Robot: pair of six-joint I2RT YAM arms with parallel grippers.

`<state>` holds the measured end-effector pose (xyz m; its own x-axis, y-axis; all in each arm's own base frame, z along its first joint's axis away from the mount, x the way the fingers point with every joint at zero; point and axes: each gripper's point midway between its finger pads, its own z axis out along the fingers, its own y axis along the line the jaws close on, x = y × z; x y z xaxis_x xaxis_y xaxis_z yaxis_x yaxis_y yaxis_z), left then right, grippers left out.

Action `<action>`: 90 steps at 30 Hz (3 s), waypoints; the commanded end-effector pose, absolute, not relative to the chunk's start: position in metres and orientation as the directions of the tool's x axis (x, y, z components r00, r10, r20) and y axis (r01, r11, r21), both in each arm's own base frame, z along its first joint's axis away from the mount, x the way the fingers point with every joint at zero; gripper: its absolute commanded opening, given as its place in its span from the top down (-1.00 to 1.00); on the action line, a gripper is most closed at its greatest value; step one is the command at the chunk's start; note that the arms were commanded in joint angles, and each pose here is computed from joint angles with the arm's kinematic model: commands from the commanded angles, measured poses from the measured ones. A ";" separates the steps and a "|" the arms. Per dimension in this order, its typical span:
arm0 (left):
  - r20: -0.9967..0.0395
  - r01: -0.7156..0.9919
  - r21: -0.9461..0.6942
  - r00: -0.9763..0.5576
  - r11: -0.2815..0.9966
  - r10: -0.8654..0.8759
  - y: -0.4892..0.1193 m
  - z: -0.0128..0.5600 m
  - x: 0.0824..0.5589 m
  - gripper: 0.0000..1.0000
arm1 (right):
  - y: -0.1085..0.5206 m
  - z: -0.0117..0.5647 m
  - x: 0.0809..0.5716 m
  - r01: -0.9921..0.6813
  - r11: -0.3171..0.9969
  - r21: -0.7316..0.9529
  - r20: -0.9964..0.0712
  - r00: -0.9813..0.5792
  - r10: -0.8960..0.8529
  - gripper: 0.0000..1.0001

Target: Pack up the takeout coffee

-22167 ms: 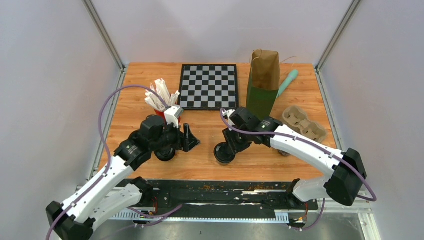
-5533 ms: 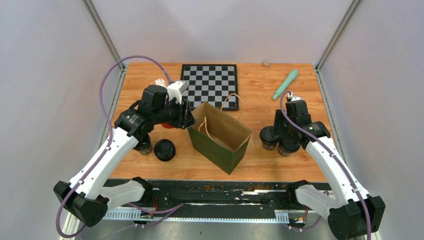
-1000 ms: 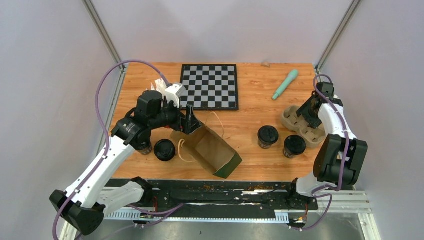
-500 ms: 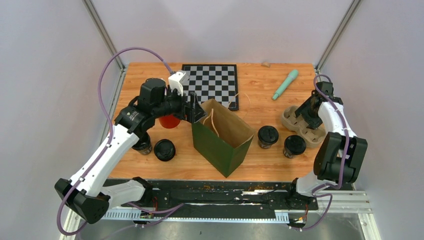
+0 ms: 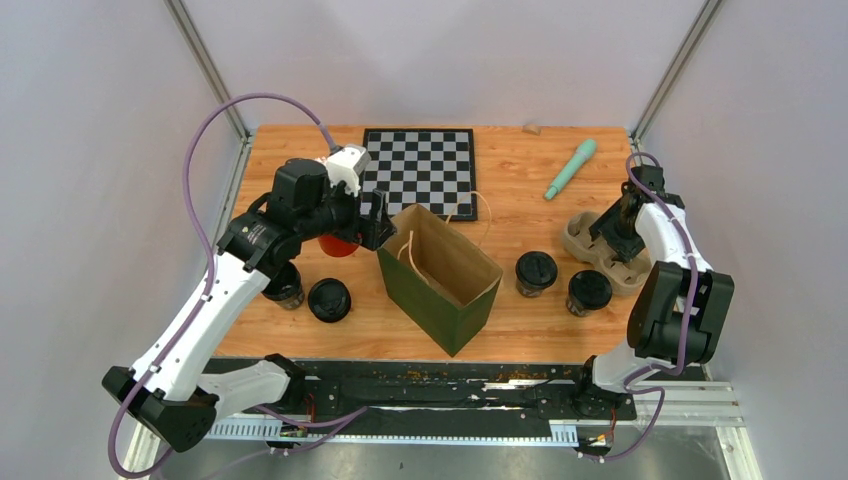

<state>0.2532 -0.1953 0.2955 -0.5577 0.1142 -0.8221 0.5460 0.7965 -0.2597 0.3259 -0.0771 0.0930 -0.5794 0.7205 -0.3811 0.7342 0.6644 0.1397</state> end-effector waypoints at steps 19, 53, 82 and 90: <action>-0.793 0.554 -0.267 -0.591 0.788 0.147 -0.198 0.276 0.253 -0.54 | -0.085 0.103 0.332 0.709 0.689 0.150 -0.438 -0.577 0.689 0.22; -0.768 0.586 -0.314 -0.619 0.748 0.163 -0.203 0.271 0.236 -0.39 | -0.086 0.142 0.334 0.559 0.820 0.125 -0.512 -0.671 0.536 0.20; -0.796 0.573 -0.351 -0.599 0.740 0.086 -0.195 0.282 0.217 -0.50 | -0.081 0.148 0.341 -0.420 0.903 -0.094 -0.440 -0.796 -0.416 -0.11; -0.803 0.578 -0.352 -0.591 0.736 0.080 -0.195 0.292 0.215 -0.52 | -0.084 0.135 0.346 -0.468 0.881 -0.069 -0.416 -0.789 -0.452 -0.16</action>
